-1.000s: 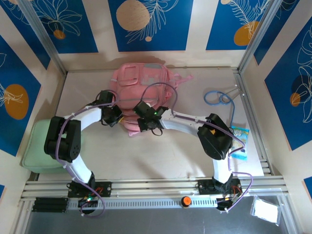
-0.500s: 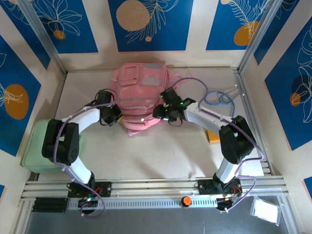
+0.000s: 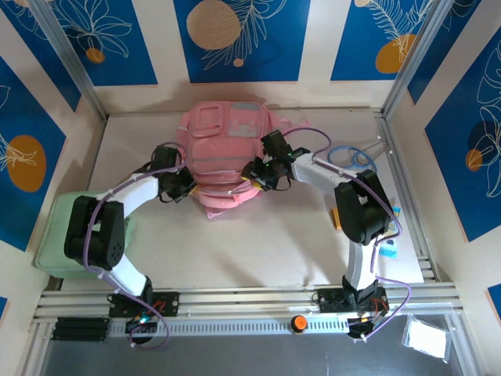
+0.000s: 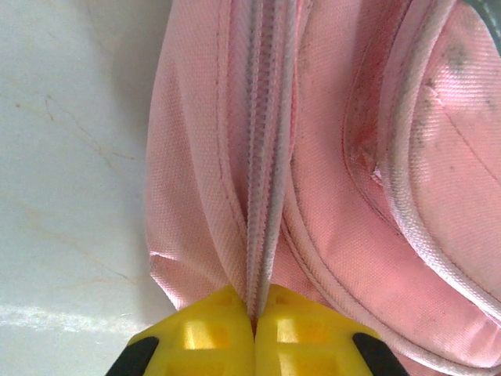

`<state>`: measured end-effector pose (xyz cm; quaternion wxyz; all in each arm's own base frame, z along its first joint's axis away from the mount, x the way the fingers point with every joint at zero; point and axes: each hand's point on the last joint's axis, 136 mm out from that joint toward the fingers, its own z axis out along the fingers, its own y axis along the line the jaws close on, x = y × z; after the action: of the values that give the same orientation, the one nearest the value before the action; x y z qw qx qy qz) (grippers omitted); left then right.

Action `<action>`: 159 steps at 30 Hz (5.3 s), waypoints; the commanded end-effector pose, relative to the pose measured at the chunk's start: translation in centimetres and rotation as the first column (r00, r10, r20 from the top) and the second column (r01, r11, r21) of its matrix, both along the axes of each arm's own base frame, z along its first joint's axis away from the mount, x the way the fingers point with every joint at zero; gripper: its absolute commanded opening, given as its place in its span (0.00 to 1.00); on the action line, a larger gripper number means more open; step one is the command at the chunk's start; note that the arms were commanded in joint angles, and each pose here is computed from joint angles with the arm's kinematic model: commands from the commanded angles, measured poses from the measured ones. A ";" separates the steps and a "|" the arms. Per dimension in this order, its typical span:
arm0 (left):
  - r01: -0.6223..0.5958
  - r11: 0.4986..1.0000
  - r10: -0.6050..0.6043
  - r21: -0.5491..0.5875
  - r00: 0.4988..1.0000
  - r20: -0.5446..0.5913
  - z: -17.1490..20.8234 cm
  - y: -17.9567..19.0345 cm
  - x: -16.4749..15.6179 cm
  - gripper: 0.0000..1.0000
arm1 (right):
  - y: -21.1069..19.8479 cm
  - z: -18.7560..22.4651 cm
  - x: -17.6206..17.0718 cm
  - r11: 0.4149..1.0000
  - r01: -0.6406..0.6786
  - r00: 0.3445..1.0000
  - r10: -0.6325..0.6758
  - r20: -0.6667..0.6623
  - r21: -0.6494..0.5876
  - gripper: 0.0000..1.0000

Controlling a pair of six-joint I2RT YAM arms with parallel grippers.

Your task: Pack books, pencil case, and school supplies into a backpack

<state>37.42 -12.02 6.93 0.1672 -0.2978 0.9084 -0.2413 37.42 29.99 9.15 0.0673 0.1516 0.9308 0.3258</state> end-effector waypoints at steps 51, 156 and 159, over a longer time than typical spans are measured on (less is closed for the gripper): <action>0.086 0.991 -0.076 -0.104 0.992 0.101 2.8 -1.4 0.0 0.00 | 4.0 -0.9 -3.7 0.845 -0.468 0.829 0.521 0.204 -0.259 0.50; 0.243 0.946 -0.291 0.212 0.929 0.231 6.6 2.0 -1.5 0.37 | 0.8 0.4 -2.0 0.760 -0.479 0.707 0.631 0.320 -0.439 0.00; 0.352 0.894 -0.425 0.278 0.861 0.278 8.3 -0.2 -1.7 0.44 | 2.0 1.2 -3.1 0.763 -0.535 0.666 0.646 0.374 -0.363 0.00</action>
<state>35.73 -10.61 12.91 0.2655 -0.1364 0.9270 -0.2271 35.86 29.83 7.77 0.1960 -0.2139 0.9416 0.1709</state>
